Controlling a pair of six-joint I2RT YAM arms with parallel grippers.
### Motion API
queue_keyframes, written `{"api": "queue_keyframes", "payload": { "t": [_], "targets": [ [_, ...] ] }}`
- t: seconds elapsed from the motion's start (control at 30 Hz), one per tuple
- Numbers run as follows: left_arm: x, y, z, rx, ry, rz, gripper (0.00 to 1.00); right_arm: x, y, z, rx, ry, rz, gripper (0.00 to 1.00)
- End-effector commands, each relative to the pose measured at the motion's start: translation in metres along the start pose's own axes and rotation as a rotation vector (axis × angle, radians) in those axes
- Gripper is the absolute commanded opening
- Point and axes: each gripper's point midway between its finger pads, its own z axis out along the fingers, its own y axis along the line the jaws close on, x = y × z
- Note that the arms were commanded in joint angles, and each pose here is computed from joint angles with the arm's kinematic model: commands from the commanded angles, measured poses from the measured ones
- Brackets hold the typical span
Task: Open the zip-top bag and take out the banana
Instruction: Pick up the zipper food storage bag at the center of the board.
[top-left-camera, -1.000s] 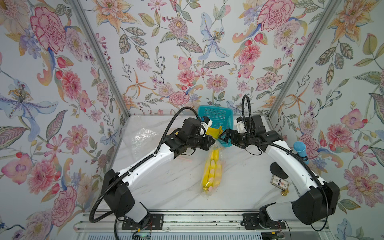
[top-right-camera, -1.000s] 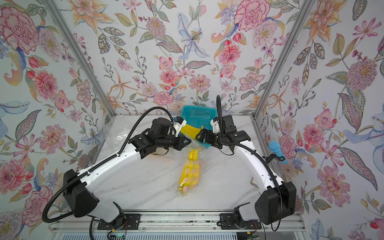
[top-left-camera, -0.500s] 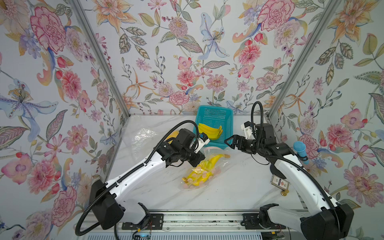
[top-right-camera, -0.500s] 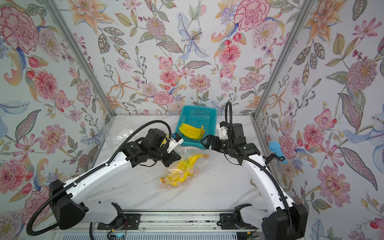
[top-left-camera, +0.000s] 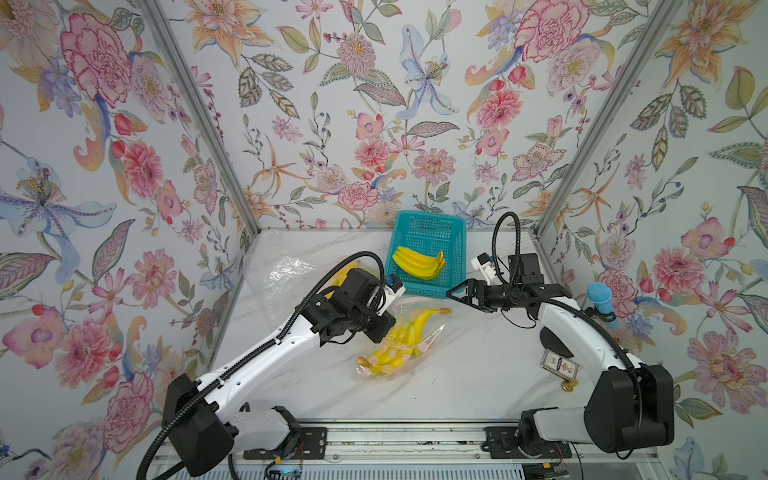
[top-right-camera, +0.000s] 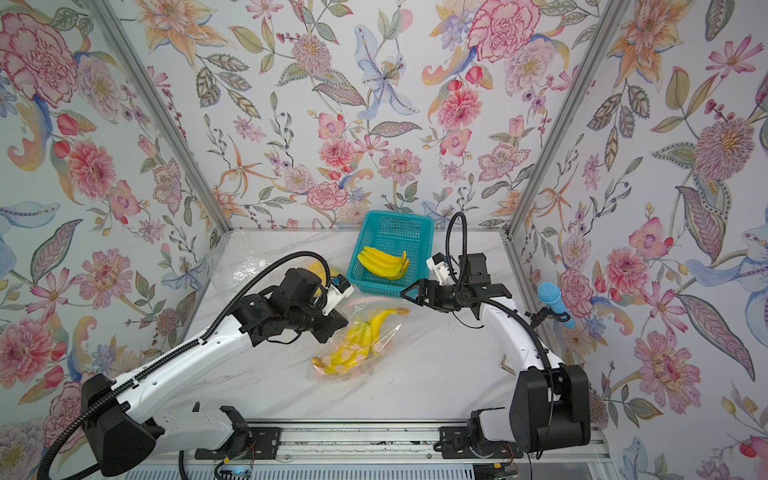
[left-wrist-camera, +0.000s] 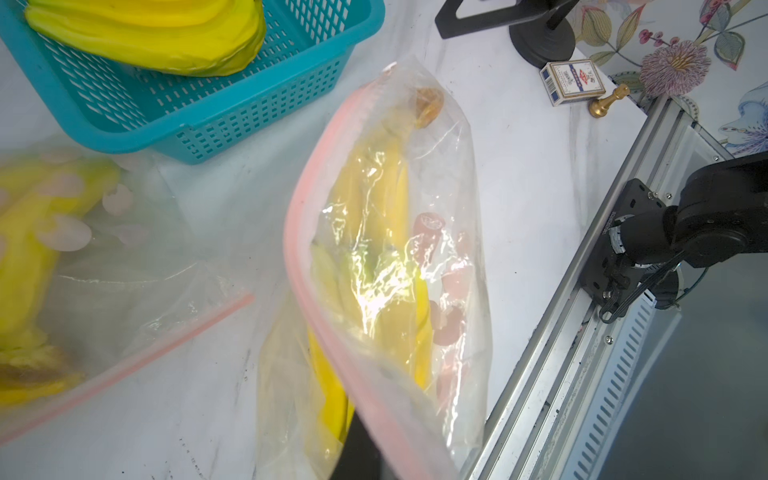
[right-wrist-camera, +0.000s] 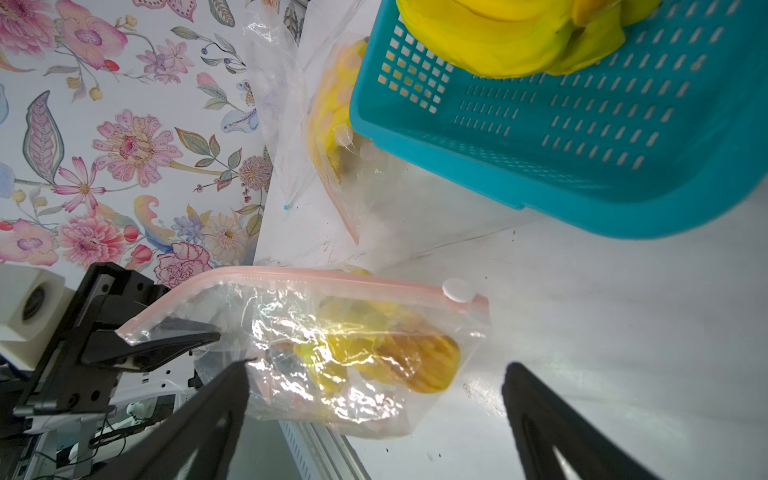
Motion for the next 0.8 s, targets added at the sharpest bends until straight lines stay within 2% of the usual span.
{"api": "queue_keyframes", "payload": {
  "t": [0.0,0.27,0.53,0.7,0.73,0.77],
  "targets": [
    [-0.015,0.004,-0.016,-0.033,-0.041,-0.002,0.0,0.002,0.008,0.011,-0.075,0.035,-0.046,0.96],
    [-0.014,0.005,-0.02,-0.04,-0.031,-0.005,0.0,0.008,-0.001,0.042,-0.108,0.112,0.0,0.93],
    [-0.016,0.004,-0.023,-0.039,-0.04,-0.014,0.0,0.005,-0.001,0.054,-0.126,0.115,-0.014,0.9],
    [-0.014,0.007,-0.023,-0.049,-0.037,-0.018,0.0,-0.004,0.01,0.057,-0.167,0.059,-0.057,0.79],
    [-0.014,0.008,-0.023,-0.053,-0.038,-0.019,0.0,-0.005,0.013,0.058,-0.179,0.051,-0.066,0.75],
    [-0.014,0.01,-0.023,-0.059,-0.039,-0.021,0.0,-0.006,0.017,0.058,-0.195,0.045,-0.078,0.66]
  ]
}}
